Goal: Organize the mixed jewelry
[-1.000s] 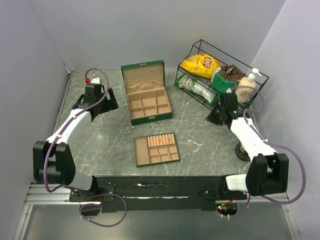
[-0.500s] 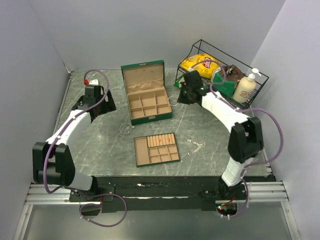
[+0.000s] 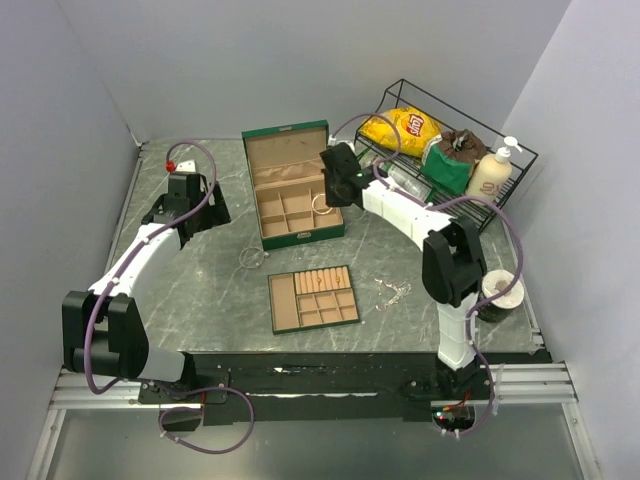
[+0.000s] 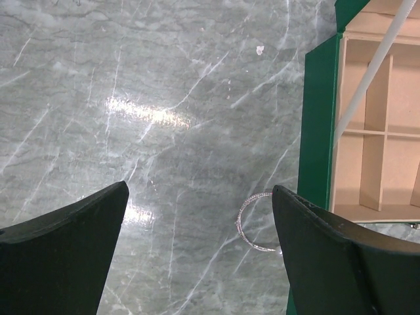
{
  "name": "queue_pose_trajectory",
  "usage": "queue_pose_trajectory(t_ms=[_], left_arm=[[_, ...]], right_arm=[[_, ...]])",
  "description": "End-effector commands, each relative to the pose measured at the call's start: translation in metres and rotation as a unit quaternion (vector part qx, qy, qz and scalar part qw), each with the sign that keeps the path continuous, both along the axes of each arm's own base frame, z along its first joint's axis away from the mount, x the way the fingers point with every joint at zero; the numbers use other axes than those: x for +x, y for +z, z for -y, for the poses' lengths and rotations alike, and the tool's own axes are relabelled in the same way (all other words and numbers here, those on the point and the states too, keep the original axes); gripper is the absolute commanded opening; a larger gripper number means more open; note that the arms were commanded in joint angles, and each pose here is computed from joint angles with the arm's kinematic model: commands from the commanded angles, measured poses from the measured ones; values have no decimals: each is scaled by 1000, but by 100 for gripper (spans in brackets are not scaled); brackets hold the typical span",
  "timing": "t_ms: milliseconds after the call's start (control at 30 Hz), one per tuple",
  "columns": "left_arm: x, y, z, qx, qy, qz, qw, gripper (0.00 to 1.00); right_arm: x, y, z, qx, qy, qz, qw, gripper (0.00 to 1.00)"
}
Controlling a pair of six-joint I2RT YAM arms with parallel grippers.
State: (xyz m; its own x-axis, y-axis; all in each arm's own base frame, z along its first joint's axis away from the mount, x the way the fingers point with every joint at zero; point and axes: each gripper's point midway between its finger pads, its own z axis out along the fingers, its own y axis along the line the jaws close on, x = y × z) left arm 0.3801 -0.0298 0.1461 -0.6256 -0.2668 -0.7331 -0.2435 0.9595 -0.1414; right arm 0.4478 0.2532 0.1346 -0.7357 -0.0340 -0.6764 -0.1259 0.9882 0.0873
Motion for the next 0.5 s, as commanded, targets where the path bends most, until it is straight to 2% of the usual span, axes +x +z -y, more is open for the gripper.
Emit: queue_pose_trajectory(t_ms=[0,200,467], left_arm=[[4,14,-2,8,2,21,1000,96],[6,12,-2,9,0,18,1000,96],[6,10,0,7,-4,14,1000,96]], right_arm=[[16,9,0,-33,1,28,999,5],[21,-13,-3,-69,9,7,998,6],[14,-33,-3,-84,17,-15,996,6]])
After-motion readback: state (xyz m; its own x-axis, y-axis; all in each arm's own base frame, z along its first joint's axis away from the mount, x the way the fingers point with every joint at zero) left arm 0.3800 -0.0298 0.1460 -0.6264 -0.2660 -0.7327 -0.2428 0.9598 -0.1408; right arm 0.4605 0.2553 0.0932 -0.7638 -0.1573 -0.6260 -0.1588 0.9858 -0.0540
